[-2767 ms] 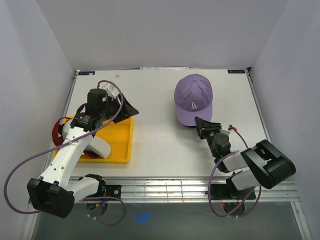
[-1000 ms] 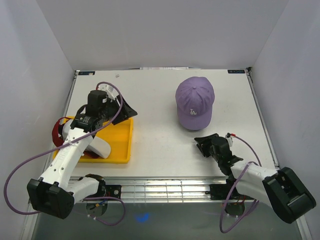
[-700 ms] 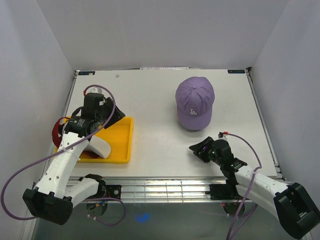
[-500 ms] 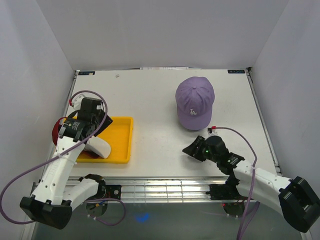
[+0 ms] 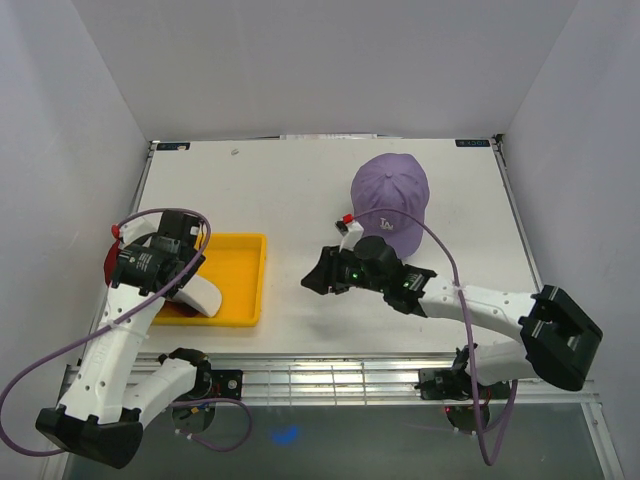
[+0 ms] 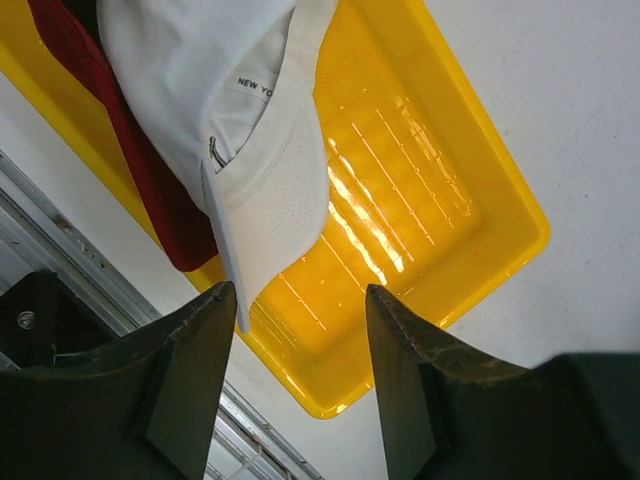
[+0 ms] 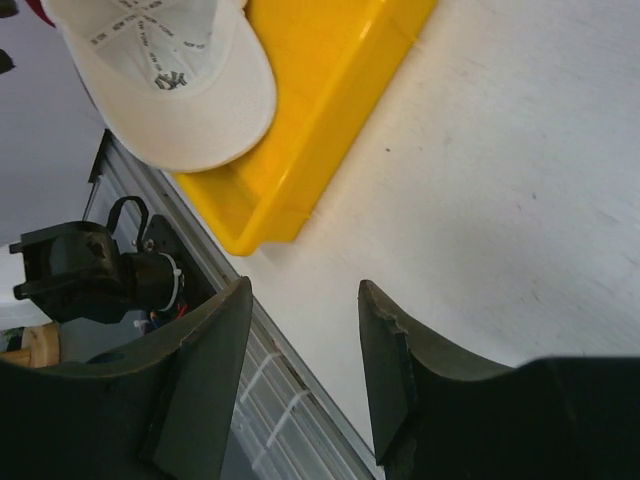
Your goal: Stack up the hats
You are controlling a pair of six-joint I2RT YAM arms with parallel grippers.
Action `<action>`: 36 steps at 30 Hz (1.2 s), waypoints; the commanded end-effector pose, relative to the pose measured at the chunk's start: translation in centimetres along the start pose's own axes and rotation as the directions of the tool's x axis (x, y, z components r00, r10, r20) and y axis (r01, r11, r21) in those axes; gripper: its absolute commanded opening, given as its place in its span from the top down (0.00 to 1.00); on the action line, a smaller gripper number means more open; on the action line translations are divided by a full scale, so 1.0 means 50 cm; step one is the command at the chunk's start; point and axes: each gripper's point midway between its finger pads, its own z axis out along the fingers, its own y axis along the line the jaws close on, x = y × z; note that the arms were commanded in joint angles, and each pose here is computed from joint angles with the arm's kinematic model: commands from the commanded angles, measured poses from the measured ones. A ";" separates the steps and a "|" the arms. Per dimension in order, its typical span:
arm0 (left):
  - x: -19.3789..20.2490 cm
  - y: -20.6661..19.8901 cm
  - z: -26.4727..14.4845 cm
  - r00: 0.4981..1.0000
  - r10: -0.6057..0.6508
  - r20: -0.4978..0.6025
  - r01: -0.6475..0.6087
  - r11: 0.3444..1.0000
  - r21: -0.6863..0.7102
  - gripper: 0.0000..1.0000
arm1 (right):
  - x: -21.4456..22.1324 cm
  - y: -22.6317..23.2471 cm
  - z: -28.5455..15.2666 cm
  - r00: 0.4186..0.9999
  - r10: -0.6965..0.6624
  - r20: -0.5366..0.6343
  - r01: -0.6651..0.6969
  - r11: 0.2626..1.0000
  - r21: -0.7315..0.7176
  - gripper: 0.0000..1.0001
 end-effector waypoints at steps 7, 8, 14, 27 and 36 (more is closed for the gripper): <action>-0.004 0.071 0.029 0.997 0.000 0.077 0.012 0.987 -0.162 0.32 | -0.081 0.155 0.074 0.982 -0.178 0.064 0.187 0.964 -0.190 0.46; -0.004 0.073 0.034 0.997 0.002 0.081 0.012 0.984 -0.178 0.32 | -0.083 0.157 0.080 0.982 -0.181 0.062 0.189 0.963 -0.190 0.46; 0.018 0.082 0.065 0.998 0.021 0.065 -0.005 0.972 -0.235 0.30 | -0.084 0.163 0.098 0.983 -0.176 0.047 0.182 0.964 -0.196 0.46; 0.050 0.077 0.112 0.999 0.036 0.030 -0.026 0.960 -0.278 0.34 | -0.070 0.154 0.113 0.984 -0.179 0.020 0.180 0.965 -0.191 0.46; 0.061 0.059 0.131 0.999 0.053 -0.002 -0.051 0.969 -0.243 0.60 | -0.072 0.159 0.116 0.983 -0.184 0.018 0.184 0.963 -0.198 0.46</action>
